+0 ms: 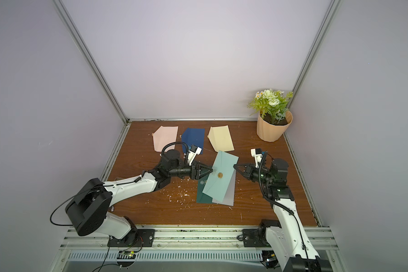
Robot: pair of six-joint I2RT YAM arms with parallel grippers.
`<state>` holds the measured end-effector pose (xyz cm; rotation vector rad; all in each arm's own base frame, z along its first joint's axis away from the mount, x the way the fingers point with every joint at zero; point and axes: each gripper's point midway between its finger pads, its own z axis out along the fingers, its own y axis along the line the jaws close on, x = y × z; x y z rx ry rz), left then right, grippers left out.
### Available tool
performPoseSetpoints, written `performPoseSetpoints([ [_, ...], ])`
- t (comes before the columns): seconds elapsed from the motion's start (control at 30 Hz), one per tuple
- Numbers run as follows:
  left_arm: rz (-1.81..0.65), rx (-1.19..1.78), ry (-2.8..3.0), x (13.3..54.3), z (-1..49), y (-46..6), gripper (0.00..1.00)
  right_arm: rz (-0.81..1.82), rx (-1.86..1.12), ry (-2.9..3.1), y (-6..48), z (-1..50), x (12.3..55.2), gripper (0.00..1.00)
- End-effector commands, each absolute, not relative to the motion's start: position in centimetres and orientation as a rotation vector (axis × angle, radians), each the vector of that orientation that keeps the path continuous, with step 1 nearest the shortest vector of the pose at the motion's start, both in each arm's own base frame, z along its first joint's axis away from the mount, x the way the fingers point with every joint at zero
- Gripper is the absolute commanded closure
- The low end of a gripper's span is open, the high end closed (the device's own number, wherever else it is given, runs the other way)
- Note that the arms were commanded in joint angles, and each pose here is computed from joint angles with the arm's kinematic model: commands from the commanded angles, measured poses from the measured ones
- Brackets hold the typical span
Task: Open the envelope
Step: Pick up the envelope from the envelope.
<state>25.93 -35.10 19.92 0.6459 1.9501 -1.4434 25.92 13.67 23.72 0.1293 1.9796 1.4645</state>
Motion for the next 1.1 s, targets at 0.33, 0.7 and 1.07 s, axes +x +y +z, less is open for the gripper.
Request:
performPoseSetpoints([
  [0.33, -1.658, 0.693, 1.815, 25.0, 22.4, -35.3, 0.40, 1.534, -0.029, 1.872, 15.6, 29.1, 25.0, 1.00],
  [0.7, -1.743, 0.705, 1.783, 24.7, 22.8, -35.6, 0.48, 1.544, -0.077, 1.881, 16.9, 29.5, 25.1, 1.00],
  [1.07, -1.787, 0.724, 1.761, 24.0, 22.9, -35.5, 1.00, 1.542, -0.094, 1.897, 17.6, 28.8, 25.4, 1.00],
])
